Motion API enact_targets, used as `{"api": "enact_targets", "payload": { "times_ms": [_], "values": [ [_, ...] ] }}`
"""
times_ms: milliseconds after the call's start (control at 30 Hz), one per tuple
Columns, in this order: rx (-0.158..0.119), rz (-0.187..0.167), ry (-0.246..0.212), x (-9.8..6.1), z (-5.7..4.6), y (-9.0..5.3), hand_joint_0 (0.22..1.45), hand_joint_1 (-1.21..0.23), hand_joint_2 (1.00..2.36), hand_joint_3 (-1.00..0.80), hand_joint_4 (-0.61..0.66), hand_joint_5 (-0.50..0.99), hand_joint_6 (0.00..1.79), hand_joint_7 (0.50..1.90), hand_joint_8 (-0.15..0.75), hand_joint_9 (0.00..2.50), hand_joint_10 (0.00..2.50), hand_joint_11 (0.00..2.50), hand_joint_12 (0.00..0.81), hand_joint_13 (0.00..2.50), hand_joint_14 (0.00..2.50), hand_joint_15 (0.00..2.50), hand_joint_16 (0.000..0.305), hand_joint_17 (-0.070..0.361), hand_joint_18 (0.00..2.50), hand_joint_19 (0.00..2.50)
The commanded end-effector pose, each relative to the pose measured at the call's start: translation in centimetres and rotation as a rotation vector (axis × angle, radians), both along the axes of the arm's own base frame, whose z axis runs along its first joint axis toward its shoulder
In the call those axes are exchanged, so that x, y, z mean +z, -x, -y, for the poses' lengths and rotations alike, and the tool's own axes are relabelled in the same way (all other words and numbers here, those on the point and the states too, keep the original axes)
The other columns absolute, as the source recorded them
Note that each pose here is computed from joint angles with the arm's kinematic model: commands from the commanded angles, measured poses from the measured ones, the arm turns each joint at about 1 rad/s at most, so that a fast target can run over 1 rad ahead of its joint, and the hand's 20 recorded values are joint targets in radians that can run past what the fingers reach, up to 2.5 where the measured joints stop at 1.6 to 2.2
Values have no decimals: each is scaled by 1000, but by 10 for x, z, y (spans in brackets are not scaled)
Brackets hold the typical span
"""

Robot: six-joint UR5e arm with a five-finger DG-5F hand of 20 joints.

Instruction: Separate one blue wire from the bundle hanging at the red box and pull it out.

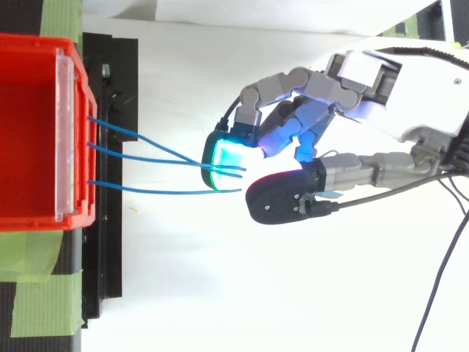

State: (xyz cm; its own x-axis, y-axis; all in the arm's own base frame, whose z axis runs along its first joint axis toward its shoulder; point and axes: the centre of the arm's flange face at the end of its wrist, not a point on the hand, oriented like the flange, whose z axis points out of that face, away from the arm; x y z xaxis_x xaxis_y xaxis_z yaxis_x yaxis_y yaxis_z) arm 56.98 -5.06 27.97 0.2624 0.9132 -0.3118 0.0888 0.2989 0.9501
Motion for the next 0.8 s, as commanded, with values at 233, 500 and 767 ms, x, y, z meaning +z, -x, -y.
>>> {"api": "enact_targets", "payload": {
  "times_ms": [233, 500, 767],
  "values": [
    [0, -1, 2, 0, 0, 0, 624, -500, 1021, -229, 216, -216, 816, 1050, 358, 1053, 19, 1088, 303, 1426, 455, 1458, 48, 108, 685, 674],
    [0, 3, 0, 0, 0, 0, 630, -429, 1025, -139, 211, -189, 789, 1085, 362, 1135, 21, 1100, 300, 1446, 417, 1479, 48, 108, 686, 681],
    [0, 3, 0, 0, 0, 0, 636, -512, 1029, -77, 221, -168, 746, 1115, 368, 1169, 21, 1134, 298, 1465, 351, 1518, 47, 106, 691, 666]
  ]
}}
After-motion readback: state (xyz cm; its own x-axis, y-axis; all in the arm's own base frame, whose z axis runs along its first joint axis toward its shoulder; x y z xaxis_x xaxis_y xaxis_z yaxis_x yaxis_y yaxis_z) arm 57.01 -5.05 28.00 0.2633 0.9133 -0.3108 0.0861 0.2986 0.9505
